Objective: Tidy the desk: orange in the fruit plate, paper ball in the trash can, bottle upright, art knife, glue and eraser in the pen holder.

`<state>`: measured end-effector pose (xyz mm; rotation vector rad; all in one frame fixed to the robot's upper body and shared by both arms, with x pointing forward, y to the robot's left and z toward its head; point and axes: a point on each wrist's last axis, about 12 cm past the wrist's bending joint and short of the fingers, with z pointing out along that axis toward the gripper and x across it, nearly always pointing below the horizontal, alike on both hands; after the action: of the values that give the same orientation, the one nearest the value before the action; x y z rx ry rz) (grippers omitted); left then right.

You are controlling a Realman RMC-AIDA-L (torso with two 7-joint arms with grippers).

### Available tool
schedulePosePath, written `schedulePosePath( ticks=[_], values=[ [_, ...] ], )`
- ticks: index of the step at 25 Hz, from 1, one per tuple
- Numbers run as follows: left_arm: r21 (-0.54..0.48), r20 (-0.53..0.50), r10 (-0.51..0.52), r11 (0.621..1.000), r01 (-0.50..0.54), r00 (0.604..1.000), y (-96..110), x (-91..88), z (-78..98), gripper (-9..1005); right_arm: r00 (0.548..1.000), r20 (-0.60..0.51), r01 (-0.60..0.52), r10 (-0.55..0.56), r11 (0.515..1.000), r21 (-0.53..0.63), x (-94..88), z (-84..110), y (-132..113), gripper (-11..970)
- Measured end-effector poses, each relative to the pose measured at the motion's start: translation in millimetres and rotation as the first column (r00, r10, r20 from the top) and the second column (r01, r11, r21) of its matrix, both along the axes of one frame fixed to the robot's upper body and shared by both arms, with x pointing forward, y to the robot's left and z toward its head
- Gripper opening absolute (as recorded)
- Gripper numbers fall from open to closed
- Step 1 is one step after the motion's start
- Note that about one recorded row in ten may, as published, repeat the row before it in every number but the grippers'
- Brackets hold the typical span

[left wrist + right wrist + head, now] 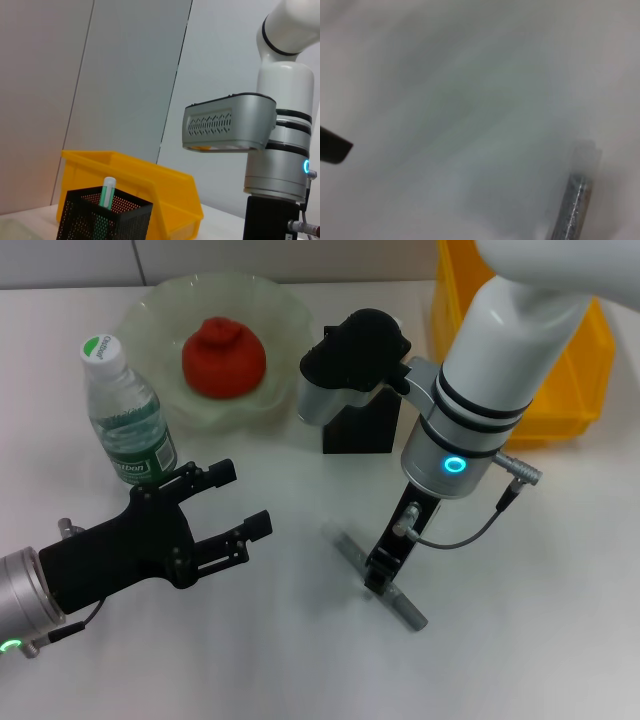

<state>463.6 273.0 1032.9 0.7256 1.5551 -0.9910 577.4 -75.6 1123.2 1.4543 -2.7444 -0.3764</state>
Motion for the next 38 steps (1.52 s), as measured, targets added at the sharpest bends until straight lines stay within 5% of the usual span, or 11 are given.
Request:
schedulePosePath(
  ticks=[31, 38],
  values=[
    [-0.002, -0.001, 0.005, 1.000, -0.005, 1.000, 0.9, -0.9, -0.3, 801, 1.000, 0.018, -0.003, 0.003, 1.000, 0.009, -1.2, -3.6, -0.4, 162],
    [-0.003, 0.001, 0.009, 1.000, -0.009, 1.000, 1.0, -0.2, 0.1, 801, 0.998, 0.050, 0.035, -0.042, 0.991, 0.133, -2.9, 6.4, -9.7, 134]
  ],
)
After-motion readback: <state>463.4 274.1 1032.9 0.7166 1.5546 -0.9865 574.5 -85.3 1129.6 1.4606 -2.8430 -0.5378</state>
